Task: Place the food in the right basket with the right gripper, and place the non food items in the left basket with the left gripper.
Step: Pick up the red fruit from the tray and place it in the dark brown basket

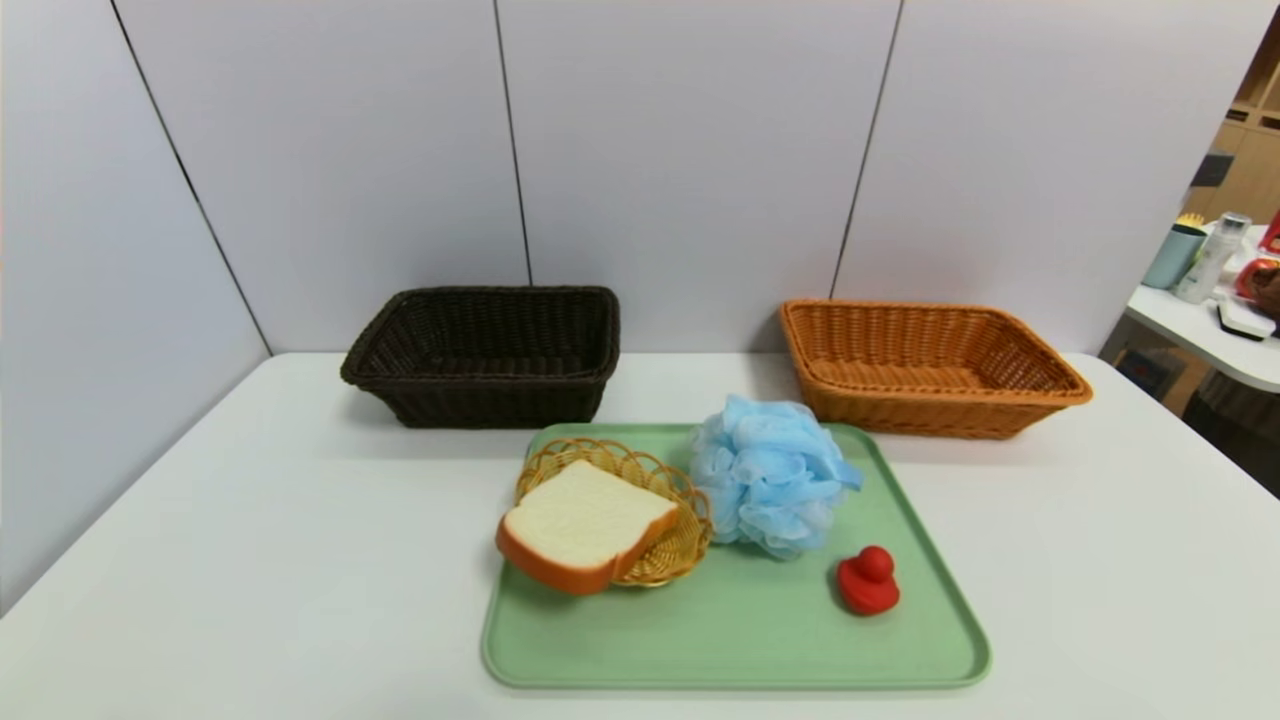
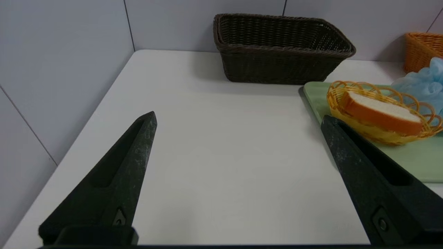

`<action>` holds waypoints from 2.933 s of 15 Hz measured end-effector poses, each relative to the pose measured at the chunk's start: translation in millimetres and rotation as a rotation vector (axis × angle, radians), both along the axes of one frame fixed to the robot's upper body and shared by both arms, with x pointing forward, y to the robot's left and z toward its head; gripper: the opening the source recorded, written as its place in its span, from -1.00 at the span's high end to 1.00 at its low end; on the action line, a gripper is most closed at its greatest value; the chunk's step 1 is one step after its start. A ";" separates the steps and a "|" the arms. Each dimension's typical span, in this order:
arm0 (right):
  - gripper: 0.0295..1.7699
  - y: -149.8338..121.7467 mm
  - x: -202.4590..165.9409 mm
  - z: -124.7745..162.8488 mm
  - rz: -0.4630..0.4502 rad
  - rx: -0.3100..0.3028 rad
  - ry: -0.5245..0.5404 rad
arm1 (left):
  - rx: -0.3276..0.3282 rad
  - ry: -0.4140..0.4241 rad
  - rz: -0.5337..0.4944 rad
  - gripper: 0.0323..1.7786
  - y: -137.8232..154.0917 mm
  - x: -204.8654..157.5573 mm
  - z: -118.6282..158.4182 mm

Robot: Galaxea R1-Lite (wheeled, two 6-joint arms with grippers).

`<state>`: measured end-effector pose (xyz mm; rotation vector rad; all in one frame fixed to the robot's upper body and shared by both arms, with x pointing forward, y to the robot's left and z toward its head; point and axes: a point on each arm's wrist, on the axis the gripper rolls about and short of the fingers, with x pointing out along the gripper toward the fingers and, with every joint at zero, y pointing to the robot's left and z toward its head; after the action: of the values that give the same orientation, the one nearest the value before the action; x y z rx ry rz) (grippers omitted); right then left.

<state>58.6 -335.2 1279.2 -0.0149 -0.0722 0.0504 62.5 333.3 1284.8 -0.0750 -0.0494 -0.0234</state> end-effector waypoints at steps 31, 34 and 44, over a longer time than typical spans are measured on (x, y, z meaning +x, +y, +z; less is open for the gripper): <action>-0.92 46.8 153.7 39.0 0.340 -0.010 0.538 | -0.029 0.462 -0.248 -0.90 -61.4 173.2 21.5; -0.92 61.0 154.3 29.4 0.424 -0.050 0.588 | -0.025 0.464 -0.252 -0.90 -61.6 173.0 21.4; -0.92 93.0 163.0 -3.5 0.560 -0.172 0.755 | -0.024 0.458 -0.257 -0.90 -59.0 166.0 20.4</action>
<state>221.6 -242.2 1275.7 -0.1458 0.6866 0.6169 228.5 274.3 1305.2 -0.1089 0.4180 -0.2611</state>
